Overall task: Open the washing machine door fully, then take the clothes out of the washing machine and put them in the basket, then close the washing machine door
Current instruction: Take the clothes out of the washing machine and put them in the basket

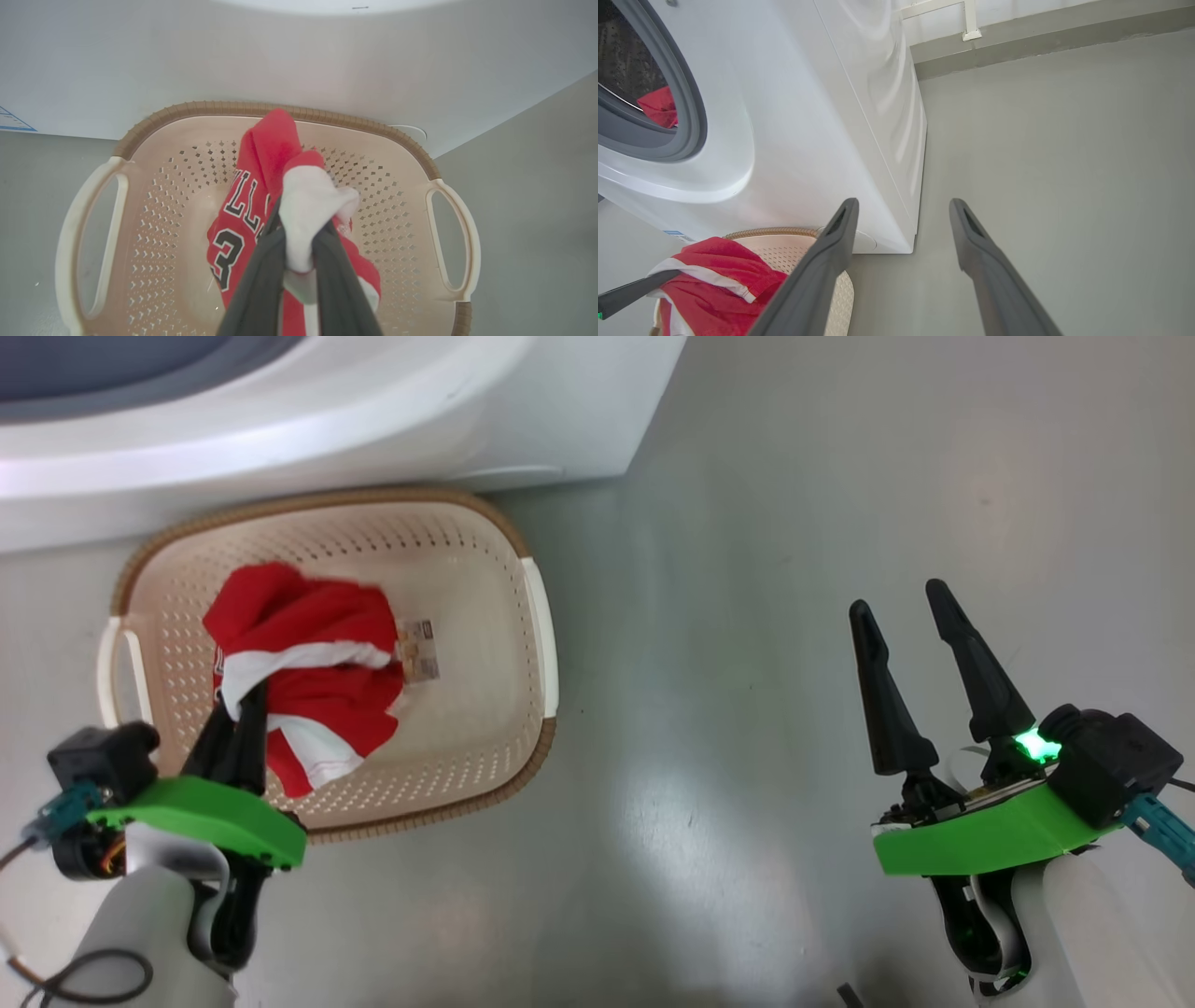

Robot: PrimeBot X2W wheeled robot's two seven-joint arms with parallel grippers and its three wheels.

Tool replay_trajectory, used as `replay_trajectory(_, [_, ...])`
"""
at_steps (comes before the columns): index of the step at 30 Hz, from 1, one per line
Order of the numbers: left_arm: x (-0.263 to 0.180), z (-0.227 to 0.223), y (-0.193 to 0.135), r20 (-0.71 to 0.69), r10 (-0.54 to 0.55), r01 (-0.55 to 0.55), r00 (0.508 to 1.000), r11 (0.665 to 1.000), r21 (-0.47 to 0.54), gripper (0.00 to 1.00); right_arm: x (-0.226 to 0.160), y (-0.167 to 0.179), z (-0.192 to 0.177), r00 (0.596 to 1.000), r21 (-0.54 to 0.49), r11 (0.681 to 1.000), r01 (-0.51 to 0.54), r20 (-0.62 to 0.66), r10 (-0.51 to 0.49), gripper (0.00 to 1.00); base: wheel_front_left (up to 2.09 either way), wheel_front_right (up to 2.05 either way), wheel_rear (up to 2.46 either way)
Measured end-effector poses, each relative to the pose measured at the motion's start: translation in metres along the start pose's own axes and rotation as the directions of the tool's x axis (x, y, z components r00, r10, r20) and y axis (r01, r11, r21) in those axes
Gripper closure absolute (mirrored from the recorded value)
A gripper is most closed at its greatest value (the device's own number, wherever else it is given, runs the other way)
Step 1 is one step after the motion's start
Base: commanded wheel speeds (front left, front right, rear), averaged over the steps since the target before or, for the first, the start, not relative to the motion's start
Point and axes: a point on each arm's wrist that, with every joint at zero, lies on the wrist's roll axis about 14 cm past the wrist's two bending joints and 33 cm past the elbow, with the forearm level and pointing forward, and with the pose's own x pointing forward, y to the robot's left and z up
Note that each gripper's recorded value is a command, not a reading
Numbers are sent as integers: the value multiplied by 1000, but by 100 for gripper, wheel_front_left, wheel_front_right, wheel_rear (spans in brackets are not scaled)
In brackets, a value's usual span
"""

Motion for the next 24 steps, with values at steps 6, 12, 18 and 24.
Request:
replay_trajectory(6, [12,-23,8,-75,15,-15,997,1000,3,100,9,-4,-14,1000,-10,1000,-1,-23,1,0,0,0,0])
replay_trajectory(12, [19,-36,14,-116,22,-22,993,1000,6,93,14,-6,-26,999,-12,1000,-2,-46,2,0,0,0,0])
replay_trajectory(18, [22,-44,18,-147,27,-24,989,1000,20,87,15,-6,-32,998,-8,1000,-4,-57,3,0,0,0,0])
replay_trajectory(24, [23,-38,16,-138,25,-23,990,1000,13,29,14,-4,-26,999,-11,1000,-7,-46,7,0,0,0,0])
